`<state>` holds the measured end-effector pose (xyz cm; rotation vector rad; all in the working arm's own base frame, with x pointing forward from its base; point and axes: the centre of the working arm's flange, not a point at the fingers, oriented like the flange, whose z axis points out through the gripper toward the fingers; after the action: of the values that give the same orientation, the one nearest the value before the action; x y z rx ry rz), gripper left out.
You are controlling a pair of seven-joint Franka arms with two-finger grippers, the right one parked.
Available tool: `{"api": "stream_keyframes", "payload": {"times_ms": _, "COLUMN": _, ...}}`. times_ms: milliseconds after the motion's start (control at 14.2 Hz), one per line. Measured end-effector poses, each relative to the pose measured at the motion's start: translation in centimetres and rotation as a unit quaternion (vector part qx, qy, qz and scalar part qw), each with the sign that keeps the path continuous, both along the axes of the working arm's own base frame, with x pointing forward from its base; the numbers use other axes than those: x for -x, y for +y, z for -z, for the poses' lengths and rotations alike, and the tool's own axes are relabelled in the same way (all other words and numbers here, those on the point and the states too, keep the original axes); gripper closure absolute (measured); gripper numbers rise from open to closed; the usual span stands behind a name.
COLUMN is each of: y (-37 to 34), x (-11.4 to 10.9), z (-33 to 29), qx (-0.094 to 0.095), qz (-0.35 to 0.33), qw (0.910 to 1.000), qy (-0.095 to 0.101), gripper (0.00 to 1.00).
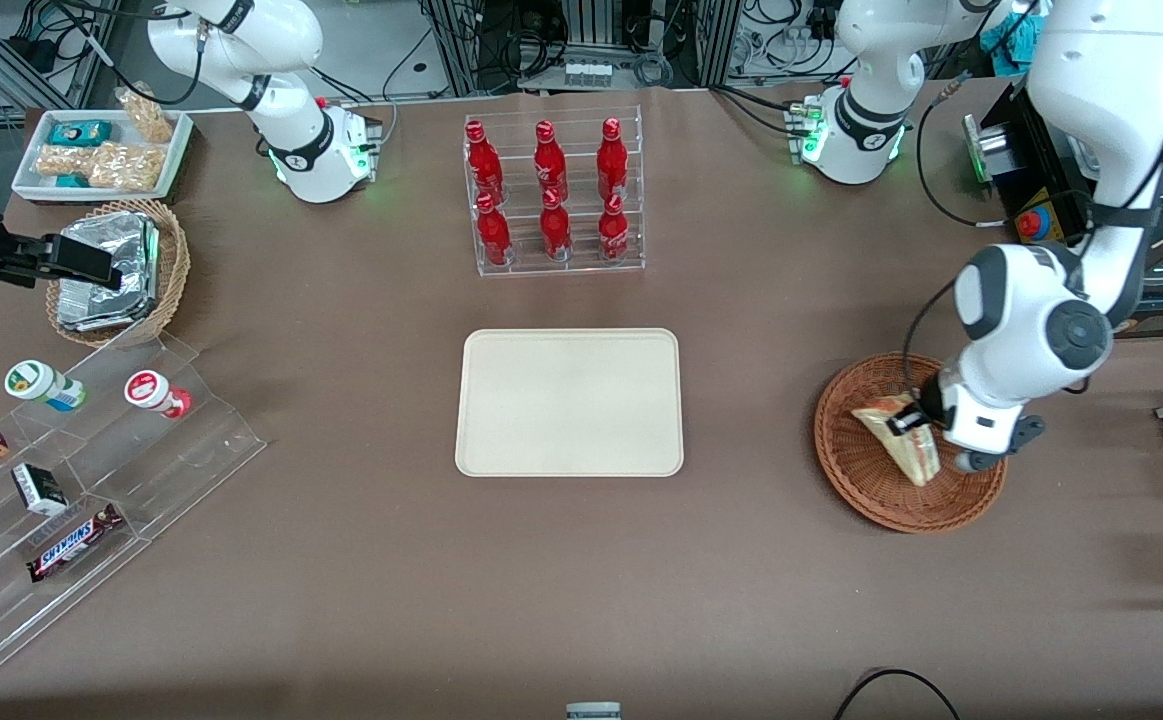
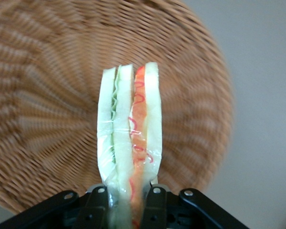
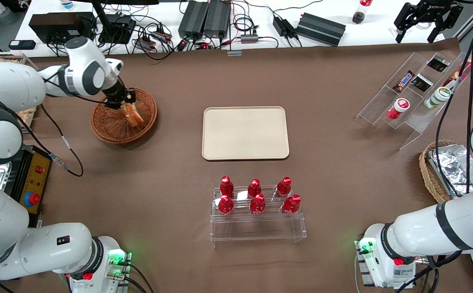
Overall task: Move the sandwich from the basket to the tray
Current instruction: 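Carry the sandwich with the left gripper over the white tray and lower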
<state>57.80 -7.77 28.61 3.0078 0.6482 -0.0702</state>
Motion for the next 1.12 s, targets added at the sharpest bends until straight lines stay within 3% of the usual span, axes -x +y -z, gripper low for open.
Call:
{"api": "stream_keyframes", "payload": {"times_ms": 211, "y": -11.6, "x": 2.9, "z": -1.3, "qx": -0.003, "qz": 0.082, "qw": 0.9966, "qy": 0.001, "gripper": 0.81}}
{"api": "stream_keyframes", "payload": {"times_ms": 422, "y": -22.0, "x": 6.8, "z": -0.9, "qx": 0.000, "qz": 0.156, "qw": 0.9878, "qy": 0.003, "gripper": 0.84}}
{"api": "stream_keyframes", "payload": {"times_ms": 633, "y": -31.3, "x": 9.4, "z": 0.3, "qx": 0.011, "qz": 0.175, "qw": 0.9845, "qy": 0.005, "gripper": 0.84}}
{"api": "stream_keyframes", "payload": {"times_ms": 773, "y": -37.0, "x": 10.8, "z": 2.2, "qx": 0.009, "qz": 0.179, "qw": 0.9838, "qy": 0.004, "gripper": 0.84}}
{"api": "stream_keyframes", "payload": {"times_ms": 914, "y": -40.7, "x": 11.7, "z": 4.8, "qx": -0.008, "qz": 0.179, "qw": 0.9839, "qy": -0.002, "gripper": 0.85}}
{"api": "stream_keyframes", "payload": {"times_ms": 1125, "y": -42.8, "x": 11.1, "z": 7.0, "qx": -0.007, "qz": 0.177, "qw": 0.9841, "qy": -0.002, "gripper": 0.83}}
